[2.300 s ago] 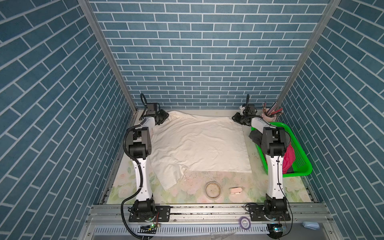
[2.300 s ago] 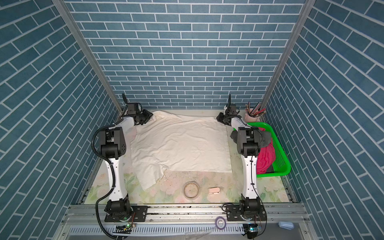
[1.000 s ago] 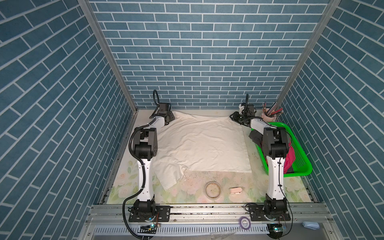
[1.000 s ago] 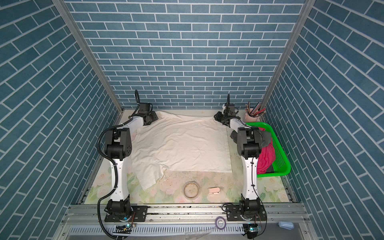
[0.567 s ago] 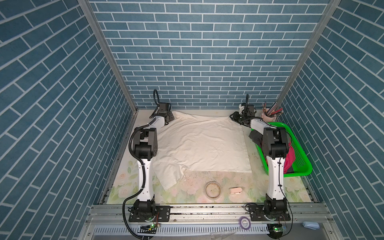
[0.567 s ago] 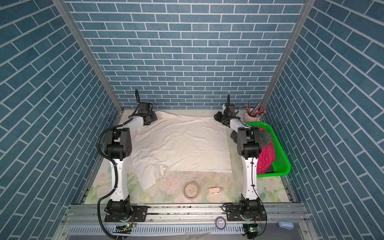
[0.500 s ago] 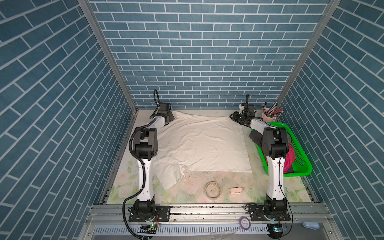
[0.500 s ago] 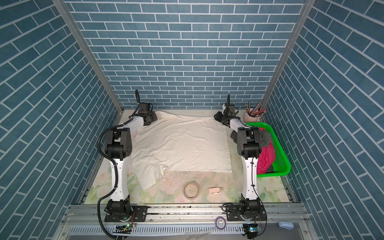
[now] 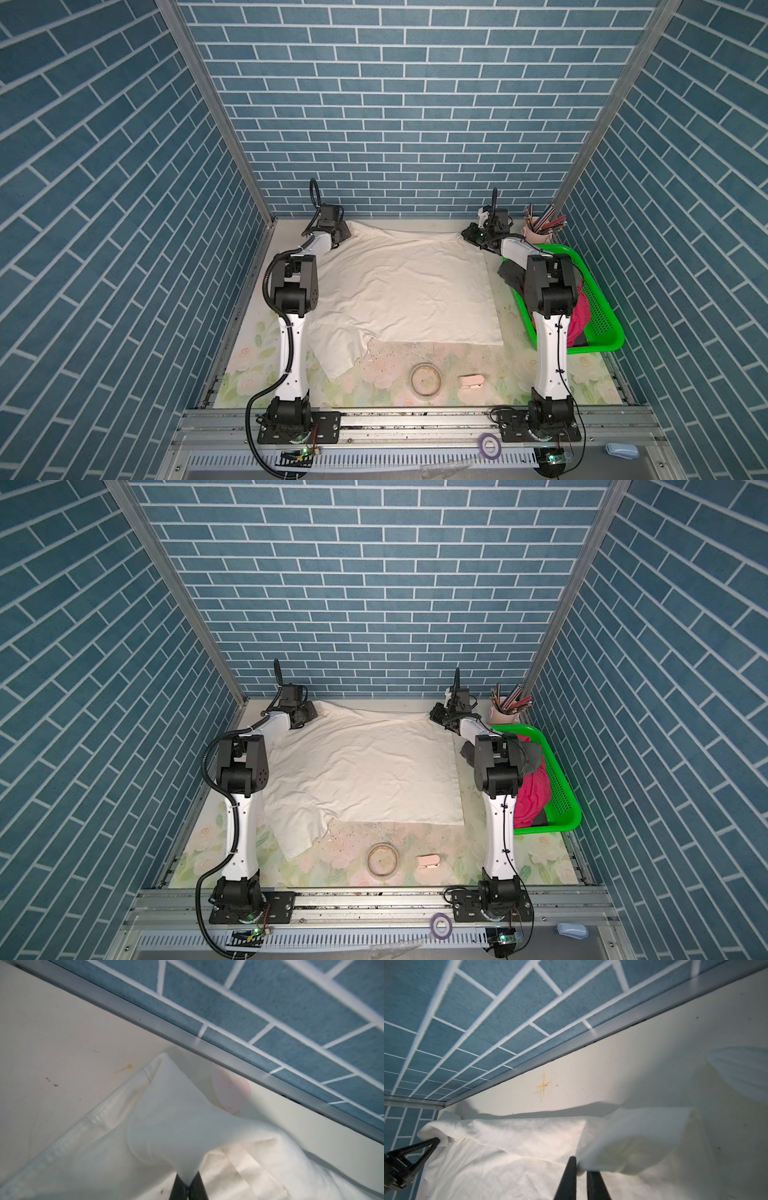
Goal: Fold and stack the t-shirts
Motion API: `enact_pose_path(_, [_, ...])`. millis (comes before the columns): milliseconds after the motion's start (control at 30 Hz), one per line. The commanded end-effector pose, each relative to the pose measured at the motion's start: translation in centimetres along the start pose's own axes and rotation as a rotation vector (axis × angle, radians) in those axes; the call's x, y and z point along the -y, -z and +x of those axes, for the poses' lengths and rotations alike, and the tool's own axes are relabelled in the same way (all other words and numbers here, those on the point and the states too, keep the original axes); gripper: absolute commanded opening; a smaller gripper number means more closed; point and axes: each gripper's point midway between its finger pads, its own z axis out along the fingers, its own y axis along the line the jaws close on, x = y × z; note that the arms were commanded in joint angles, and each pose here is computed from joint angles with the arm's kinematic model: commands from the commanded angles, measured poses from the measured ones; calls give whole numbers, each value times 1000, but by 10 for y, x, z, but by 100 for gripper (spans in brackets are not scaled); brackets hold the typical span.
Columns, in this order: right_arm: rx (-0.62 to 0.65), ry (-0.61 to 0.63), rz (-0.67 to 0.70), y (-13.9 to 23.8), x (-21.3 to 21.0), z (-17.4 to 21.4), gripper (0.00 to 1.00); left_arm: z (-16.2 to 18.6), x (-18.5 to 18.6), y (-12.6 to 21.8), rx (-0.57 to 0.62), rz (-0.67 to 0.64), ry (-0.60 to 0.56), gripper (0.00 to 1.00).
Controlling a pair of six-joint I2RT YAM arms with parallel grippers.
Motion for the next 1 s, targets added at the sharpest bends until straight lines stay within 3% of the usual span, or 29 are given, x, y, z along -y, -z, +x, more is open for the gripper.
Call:
enact_pose_path(0, [29,25,-29,16,-21,-18,6,-50,24,43,60,117,68,0])
enact_pose_path(133, [47,44,-32,25,-30,-29,3,-76,24,75,73,222,176,0])
enact_pose_path(367, [57,50,-9,38,-34,-36,3,-85,23,108,43,333,270,0])
enact_pose_path(967, [-28,125,135,80,-22,4,0,-14,2,139,-45,415,396,0])
